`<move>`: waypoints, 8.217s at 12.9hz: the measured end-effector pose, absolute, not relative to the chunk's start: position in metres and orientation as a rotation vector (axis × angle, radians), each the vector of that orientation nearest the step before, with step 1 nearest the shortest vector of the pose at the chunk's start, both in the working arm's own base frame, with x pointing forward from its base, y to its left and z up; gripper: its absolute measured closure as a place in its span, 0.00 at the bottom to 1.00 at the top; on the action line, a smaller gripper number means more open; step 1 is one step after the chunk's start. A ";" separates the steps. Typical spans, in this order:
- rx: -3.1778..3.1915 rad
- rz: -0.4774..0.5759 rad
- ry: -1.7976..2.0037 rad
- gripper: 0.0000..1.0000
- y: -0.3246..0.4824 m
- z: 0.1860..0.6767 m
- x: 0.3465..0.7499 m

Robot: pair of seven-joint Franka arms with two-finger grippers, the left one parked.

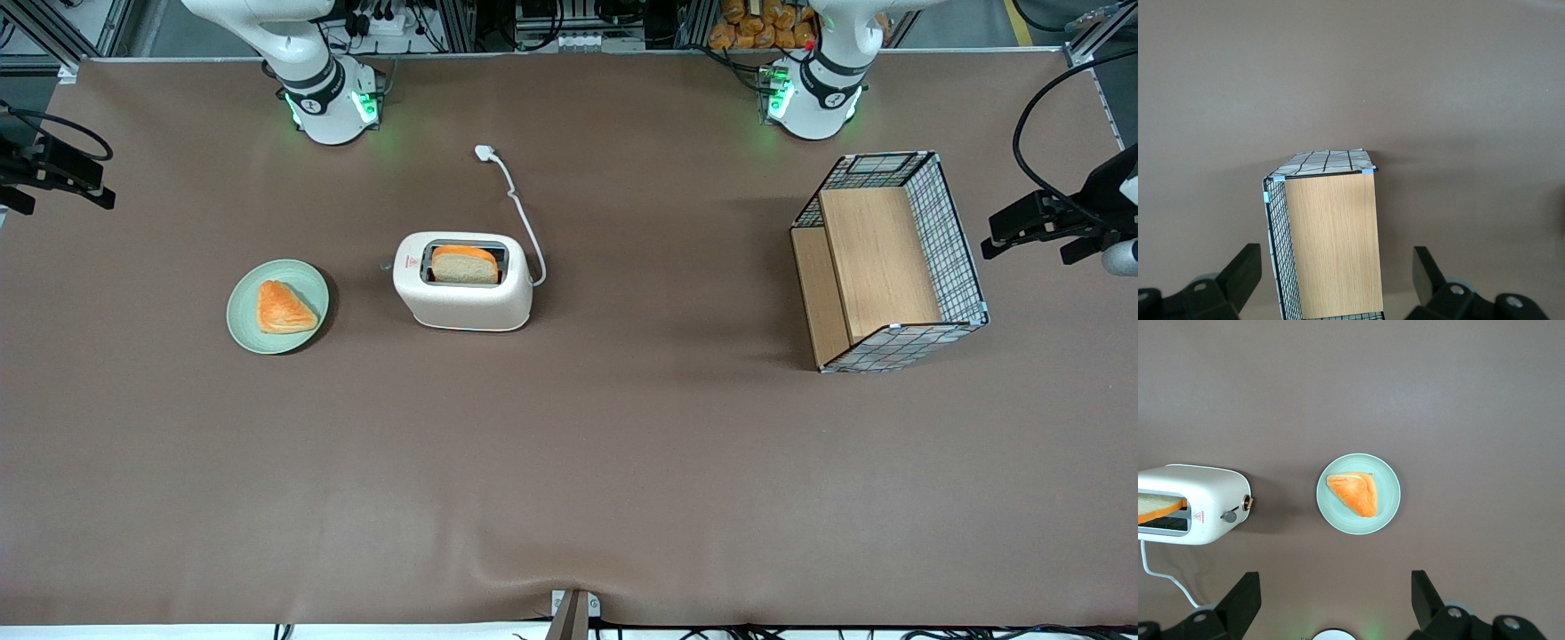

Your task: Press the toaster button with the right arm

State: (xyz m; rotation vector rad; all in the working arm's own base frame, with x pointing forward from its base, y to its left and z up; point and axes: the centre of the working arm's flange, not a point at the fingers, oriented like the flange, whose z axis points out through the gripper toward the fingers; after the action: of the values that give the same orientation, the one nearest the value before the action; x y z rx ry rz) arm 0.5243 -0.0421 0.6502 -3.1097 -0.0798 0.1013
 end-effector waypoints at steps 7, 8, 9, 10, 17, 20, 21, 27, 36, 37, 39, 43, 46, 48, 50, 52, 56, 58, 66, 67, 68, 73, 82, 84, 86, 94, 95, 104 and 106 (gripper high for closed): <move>-3.102 0.176 -0.148 0.00 -0.008 0.634 0.533; -3.099 0.214 -0.165 0.00 0.006 0.627 0.534; -3.097 0.254 -0.169 0.00 0.021 0.618 0.535; -3.097 0.294 -0.173 0.00 0.037 0.607 0.534; -3.044 0.414 -0.195 0.05 0.097 0.524 0.529; -2.978 0.461 -0.080 0.23 0.102 0.491 0.525; -2.969 0.474 -0.052 0.36 0.103 0.480 0.523; -2.881 0.496 0.067 0.99 0.115 0.414 0.512; -2.824 0.510 0.113 0.99 0.142 0.333 0.496; -2.821 0.501 0.117 0.99 0.146 0.325 0.494; -2.820 0.505 0.118 0.99 0.149 0.316 0.492; -2.818 0.518 0.121 0.99 0.149 0.312 0.491; -2.815 0.540 0.126 0.99 0.149 0.301 0.490; -2.813 0.547 0.131 0.99 0.149 0.295 0.491; -2.813 0.552 0.136 0.99 0.148 0.289 0.490; -2.808 0.552 0.125 0.99 0.148 0.284 0.490; -2.756 0.540 0.083 0.99 0.141 0.271 0.488; -2.754 0.523 0.066 0.99 0.140 0.267 0.487; -2.729 0.499 -0.025 0.99 0.136 0.259 0.486; -2.729 0.500 -0.025 0.99 0.136 0.255 0.486; -2.728 0.502 -0.025 0.99 0.136 0.251 0.486; -2.719 0.495 -0.056 0.99 0.135 0.244 0.487; -2.708 0.491 -0.052 0.99 0.132 0.240 0.487; -2.707 0.490 -0.050 0.99 0.131 0.240 0.488; -2.706 0.488 -0.047 0.99 0.130 0.239 0.488; -2.693 0.510 -0.050 0.99 0.131 0.242 0.489; -2.685 0.524 -0.053 0.99 0.131 0.246 0.490; -2.664 0.409 -0.011 0.84 0.053 0.380 0.562; -2.730 0.360 -0.067 0.61 0.045 0.415 0.573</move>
State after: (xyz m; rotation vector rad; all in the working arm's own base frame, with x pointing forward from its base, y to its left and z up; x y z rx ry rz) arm 0.5727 0.0446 0.4154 -2.7303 -0.0674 0.3602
